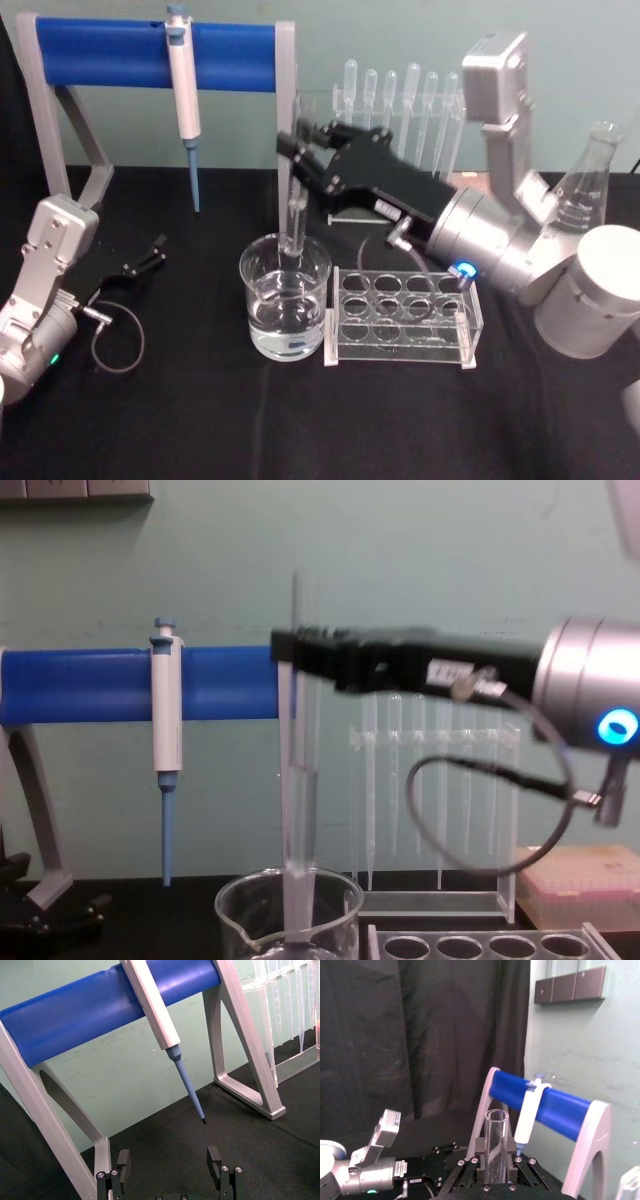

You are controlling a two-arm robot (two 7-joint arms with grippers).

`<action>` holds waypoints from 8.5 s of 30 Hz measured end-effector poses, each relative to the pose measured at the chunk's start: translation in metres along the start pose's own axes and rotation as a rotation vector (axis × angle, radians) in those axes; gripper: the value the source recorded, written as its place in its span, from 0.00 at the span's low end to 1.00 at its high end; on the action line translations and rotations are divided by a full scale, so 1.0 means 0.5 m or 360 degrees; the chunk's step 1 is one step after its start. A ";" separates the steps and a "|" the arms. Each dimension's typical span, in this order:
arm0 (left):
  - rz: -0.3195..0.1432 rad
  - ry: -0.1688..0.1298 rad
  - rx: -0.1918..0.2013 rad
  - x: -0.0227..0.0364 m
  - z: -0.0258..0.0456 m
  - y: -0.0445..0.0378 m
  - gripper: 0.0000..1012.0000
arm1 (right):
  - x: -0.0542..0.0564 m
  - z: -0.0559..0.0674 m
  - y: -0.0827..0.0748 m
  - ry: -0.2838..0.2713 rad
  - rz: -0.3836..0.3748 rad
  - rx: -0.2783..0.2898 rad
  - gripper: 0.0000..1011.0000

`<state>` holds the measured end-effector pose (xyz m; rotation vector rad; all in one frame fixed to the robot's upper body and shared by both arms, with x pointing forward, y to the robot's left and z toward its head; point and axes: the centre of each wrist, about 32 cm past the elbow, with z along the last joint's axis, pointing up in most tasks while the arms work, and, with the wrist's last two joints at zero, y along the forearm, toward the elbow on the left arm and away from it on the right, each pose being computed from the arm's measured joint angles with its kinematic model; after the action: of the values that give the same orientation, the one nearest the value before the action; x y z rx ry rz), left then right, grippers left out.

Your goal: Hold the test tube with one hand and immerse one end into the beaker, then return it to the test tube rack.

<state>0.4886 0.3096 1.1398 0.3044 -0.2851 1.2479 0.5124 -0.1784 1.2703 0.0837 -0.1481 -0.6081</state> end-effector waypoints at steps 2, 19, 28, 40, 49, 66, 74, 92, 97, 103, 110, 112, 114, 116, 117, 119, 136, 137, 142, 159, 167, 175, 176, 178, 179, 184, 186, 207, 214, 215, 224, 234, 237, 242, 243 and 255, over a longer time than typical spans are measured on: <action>0.0000 0.0000 0.0000 0.000 0.000 0.000 0.99 | -0.002 -0.012 0.006 0.0011 0.0003 -0.0006 0.23; 0.0000 0.0000 0.0000 0.000 0.000 0.000 0.99 | -0.024 -0.165 0.007 0.0088 0.0018 -0.0128 0.23; 0.0000 0.0000 0.0000 0.000 0.000 0.000 0.99 | -0.028 -0.176 0.004 0.0087 0.0005 -0.0125 0.23; 0.0000 0.0000 0.0000 0.000 0.000 0.000 0.99 | -0.025 -0.163 0.007 0.0061 0.0016 -0.0125 0.23; 0.0000 0.0000 0.0000 0.000 0.000 0.000 0.99 | -0.025 -0.163 0.007 0.0062 0.0016 -0.0125 0.23; 0.0000 0.0000 0.0000 0.000 0.000 0.000 0.99 | -0.025 -0.164 0.007 0.0065 0.0014 -0.0123 0.23; 0.0000 0.0000 0.0000 0.000 0.000 0.000 0.99 | -0.025 -0.164 0.007 0.0064 0.0014 -0.0123 0.23; 0.0000 0.0000 0.0000 0.000 0.000 0.000 0.99 | -0.025 -0.164 0.007 0.0064 0.0014 -0.0123 0.23; 0.0000 0.0000 0.0000 0.000 0.000 0.000 0.99 | -0.025 -0.164 0.007 0.0064 0.0014 -0.0123 0.23; 0.0000 0.0000 0.0000 0.000 0.000 0.000 0.99 | -0.025 -0.164 0.007 0.0064 0.0014 -0.0123 0.23; 0.0000 0.0000 0.0000 0.000 0.000 0.000 0.99 | -0.025 -0.164 0.007 0.0064 0.0014 -0.0123 0.23; 0.0000 0.0000 0.0000 0.000 0.000 0.000 0.99 | -0.025 -0.164 0.007 0.0064 0.0014 -0.0123 0.23; 0.0000 0.0000 0.0000 0.000 0.000 0.000 0.99 | -0.025 -0.164 0.007 0.0064 0.0014 -0.0123 0.23; 0.0000 0.0000 0.0000 0.000 0.000 0.000 0.99 | -0.025 -0.164 0.007 0.0064 0.0014 -0.0123 0.23; 0.0000 0.0000 0.0000 0.000 0.000 0.000 0.99 | -0.025 -0.164 0.007 0.0064 0.0014 -0.0123 0.23; 0.0000 0.0000 0.0000 0.000 0.000 0.000 0.99 | -0.025 -0.164 0.007 0.0064 0.0014 -0.0123 0.23; 0.0000 0.0000 0.0000 0.000 0.000 0.000 0.99 | -0.025 -0.164 0.007 0.0064 0.0014 -0.0123 0.23; 0.0000 0.0000 0.0000 0.000 0.000 0.000 0.99 | -0.025 -0.164 0.007 0.0064 0.0014 -0.0123 0.23; 0.0000 0.0000 0.0000 0.000 0.000 0.000 0.99 | -0.025 -0.164 0.007 0.0064 0.0014 -0.0123 0.23; 0.0000 0.0000 0.0000 0.000 0.000 0.000 0.99 | -0.025 -0.164 0.007 0.0064 0.0014 -0.0123 0.23; 0.0000 0.0000 0.0000 0.000 0.000 0.000 0.99 | -0.025 -0.164 0.007 0.0064 0.0014 -0.0123 0.23; 0.0000 0.0000 0.0000 0.000 0.000 0.000 0.99 | -0.025 -0.164 0.007 0.0064 0.0014 -0.0123 0.23; 0.0000 0.0000 0.0000 0.000 0.000 0.000 0.99 | -0.025 -0.164 0.007 0.0064 0.0014 -0.0123 0.23; 0.0000 0.0000 0.0000 0.000 0.000 0.000 0.99 | -0.025 -0.164 0.007 0.0064 0.0014 -0.0123 0.23; 0.0000 0.0000 0.0000 0.000 0.000 0.000 0.99 | -0.025 -0.164 0.007 0.0064 0.0014 -0.0123 0.23; 0.0000 0.0000 0.0000 0.000 0.000 0.000 0.99 | -0.025 -0.164 0.007 0.0064 0.0014 -0.0123 0.23; 0.0000 0.0000 0.0000 0.000 0.000 0.000 0.99 | -0.025 -0.164 0.007 0.0064 0.0014 -0.0123 0.23; 0.0000 0.0000 0.0000 0.000 0.000 0.000 0.99 | -0.025 -0.164 0.007 0.0064 0.0014 -0.0123 0.23; 0.0000 0.0000 0.0000 0.000 0.000 0.000 0.99 | -0.025 -0.164 0.007 0.0064 0.0014 -0.0123 0.23; 0.0000 0.0000 0.0000 0.000 0.000 0.000 0.99 | -0.025 -0.164 0.007 0.0064 0.0014 -0.0123 0.23; 0.0000 0.0000 0.0000 0.000 0.000 0.000 0.99 | -0.025 -0.164 0.007 0.0064 0.0014 -0.0123 0.23; 0.0000 0.0000 0.0000 0.000 0.000 0.000 0.99 | -0.025 -0.164 0.007 0.0064 0.0014 -0.0123 0.23; 0.0000 0.0000 0.0000 0.000 0.000 0.000 0.99 | -0.025 -0.164 0.007 0.0064 0.0014 -0.0123 0.23; 0.0000 0.0000 0.0000 0.000 0.000 0.000 0.99 | -0.025 -0.164 0.007 0.0064 0.0014 -0.0123 0.23; 0.0000 0.0000 0.0000 0.000 0.000 0.000 0.99 | -0.025 -0.164 0.007 0.0064 0.0014 -0.0123 0.23; 0.0000 0.0000 0.0000 0.000 0.000 0.000 0.99 | -0.025 -0.164 0.007 0.0064 0.0014 -0.0123 0.23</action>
<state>0.4886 0.3096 1.1398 0.3044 -0.2850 1.2479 0.5176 -0.1654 1.1886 0.0207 -0.0858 -0.6025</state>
